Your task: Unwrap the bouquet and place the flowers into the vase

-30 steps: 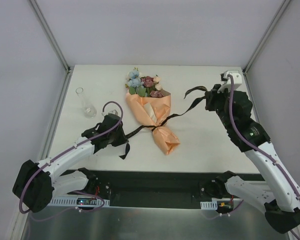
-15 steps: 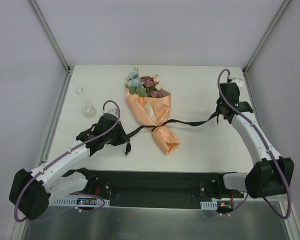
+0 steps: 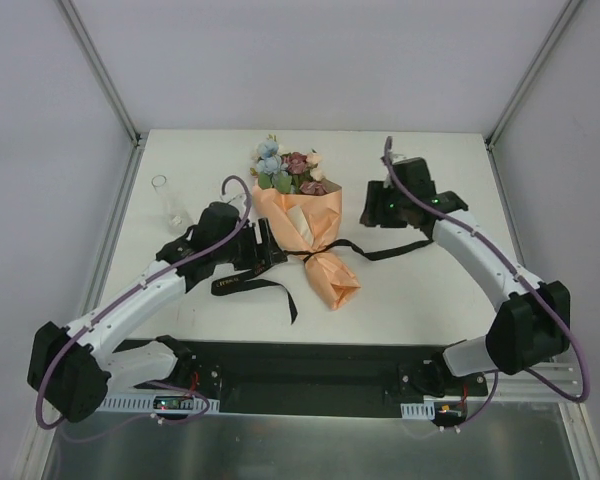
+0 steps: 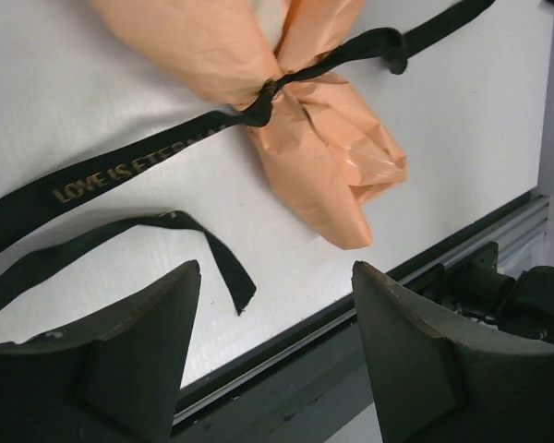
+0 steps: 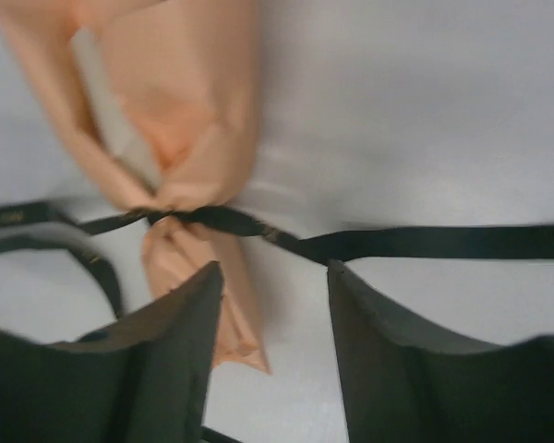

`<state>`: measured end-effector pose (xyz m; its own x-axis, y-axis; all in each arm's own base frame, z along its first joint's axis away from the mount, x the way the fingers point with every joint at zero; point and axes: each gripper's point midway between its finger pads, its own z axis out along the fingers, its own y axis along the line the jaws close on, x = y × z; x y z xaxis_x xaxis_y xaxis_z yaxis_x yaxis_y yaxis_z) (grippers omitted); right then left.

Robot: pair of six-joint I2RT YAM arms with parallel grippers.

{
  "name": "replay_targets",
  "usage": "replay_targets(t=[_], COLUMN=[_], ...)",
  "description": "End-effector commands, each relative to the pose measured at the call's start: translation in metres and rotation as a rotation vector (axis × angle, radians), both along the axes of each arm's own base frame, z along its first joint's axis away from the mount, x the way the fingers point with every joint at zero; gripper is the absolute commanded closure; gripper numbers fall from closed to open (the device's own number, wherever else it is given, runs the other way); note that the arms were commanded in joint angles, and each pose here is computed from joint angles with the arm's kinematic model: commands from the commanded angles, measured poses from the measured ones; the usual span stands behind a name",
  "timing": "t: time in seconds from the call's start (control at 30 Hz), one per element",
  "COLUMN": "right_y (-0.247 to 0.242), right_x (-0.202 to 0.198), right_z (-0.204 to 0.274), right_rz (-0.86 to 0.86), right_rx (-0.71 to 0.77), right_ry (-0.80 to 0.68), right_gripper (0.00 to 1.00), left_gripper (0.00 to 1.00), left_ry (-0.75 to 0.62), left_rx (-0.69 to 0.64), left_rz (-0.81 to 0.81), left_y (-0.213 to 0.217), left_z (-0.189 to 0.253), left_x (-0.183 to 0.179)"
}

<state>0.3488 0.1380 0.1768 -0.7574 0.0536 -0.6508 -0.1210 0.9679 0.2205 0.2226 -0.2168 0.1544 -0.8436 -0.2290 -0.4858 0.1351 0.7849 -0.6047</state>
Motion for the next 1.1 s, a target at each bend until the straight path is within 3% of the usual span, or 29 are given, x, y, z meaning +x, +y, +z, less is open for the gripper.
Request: replay_targets(t=[0.0, 0.1, 0.27, 0.6, 0.8, 1.07], right_y=[0.102, 0.130, 0.155, 0.165, 0.149, 0.119], right_x=[-0.042, -0.049, -0.049, -0.052, -0.066, -0.065], right_z=[0.000, -0.014, -0.032, -0.091, -0.129, -0.141], right_rz=[0.268, 0.293, 0.321, 0.332, 0.261, 0.159], right_rx=[0.242, 0.321, 0.378, 0.351, 0.317, 0.288], right_ry=[0.039, 0.083, 0.127, 0.233, 0.309, 0.325], right_gripper=[0.55, 0.81, 0.95, 0.99, 0.99, 0.99], left_gripper=[0.46, 0.59, 0.71, 0.79, 0.82, 0.81], left_ry=[-0.012, 0.030, 0.044, 0.101, 0.170, 0.189], left_rx=[-0.094, -0.122, -0.132, -0.101, -0.081, -0.073], left_rz=[-0.129, -0.126, -0.121, -0.107, -0.116, -0.138], left_y=[-0.035, -0.051, -0.068, -0.077, -0.084, -0.097], left_z=[0.020, 0.015, 0.009, -0.024, -0.058, -0.074], left_x=[0.015, 0.031, 0.061, 0.108, 0.114, 0.113])
